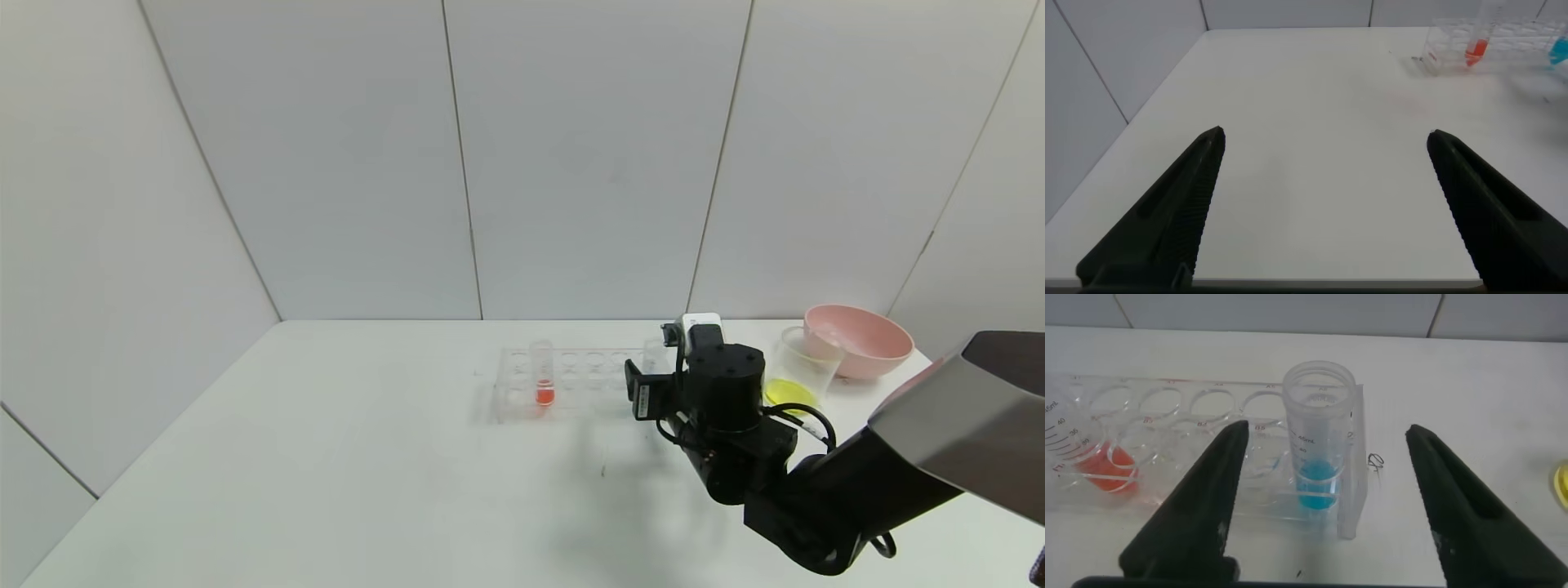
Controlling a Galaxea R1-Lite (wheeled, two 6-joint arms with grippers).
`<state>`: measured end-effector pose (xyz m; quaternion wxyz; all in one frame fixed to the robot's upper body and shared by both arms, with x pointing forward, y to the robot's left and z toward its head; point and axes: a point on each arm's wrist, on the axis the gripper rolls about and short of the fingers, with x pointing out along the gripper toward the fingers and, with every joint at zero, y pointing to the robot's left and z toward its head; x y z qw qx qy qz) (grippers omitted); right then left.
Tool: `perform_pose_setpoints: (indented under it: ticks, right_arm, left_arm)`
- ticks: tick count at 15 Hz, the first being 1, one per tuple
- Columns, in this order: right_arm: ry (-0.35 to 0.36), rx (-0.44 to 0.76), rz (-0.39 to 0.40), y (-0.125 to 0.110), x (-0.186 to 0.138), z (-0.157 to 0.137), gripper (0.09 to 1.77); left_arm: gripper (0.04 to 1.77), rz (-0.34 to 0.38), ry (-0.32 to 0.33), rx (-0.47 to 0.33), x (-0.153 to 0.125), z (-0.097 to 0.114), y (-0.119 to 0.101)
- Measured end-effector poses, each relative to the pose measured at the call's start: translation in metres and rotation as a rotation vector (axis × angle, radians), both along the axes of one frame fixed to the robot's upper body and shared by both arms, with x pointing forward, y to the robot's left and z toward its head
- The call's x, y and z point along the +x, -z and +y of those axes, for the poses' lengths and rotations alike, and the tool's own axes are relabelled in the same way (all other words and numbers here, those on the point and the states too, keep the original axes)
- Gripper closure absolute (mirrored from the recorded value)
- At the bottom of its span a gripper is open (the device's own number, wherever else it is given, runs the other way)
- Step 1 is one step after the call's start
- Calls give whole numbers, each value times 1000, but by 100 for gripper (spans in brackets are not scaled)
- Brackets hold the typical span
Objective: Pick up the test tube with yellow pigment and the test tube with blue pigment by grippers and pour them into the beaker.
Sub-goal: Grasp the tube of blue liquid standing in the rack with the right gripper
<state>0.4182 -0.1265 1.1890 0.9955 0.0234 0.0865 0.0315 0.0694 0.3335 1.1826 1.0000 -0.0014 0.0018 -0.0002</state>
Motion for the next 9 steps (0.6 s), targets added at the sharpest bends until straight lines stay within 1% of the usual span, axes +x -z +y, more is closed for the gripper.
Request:
perform_pose_setpoints:
  ticks: [2,5,6,7,9]
  right_arm:
    - [2,-1,1,0,0,-1,79]
    - [-5,-1,1,0,-1,2,111]
    - [-7,-1,1,0,-2,2,148]
    - [-9,-2,2,1,-3,4,152]
    - [-14,-1,1,0,-4,4,174]
  left_arm:
    - [5,0,0,0,0,0,0]
    - [5,0,0,0,0,0,0]
    - [5,0,0,0,0,0,0]
    - [5,0,0,0,0,0,0]
    - [5,0,0,0,0,0,0]
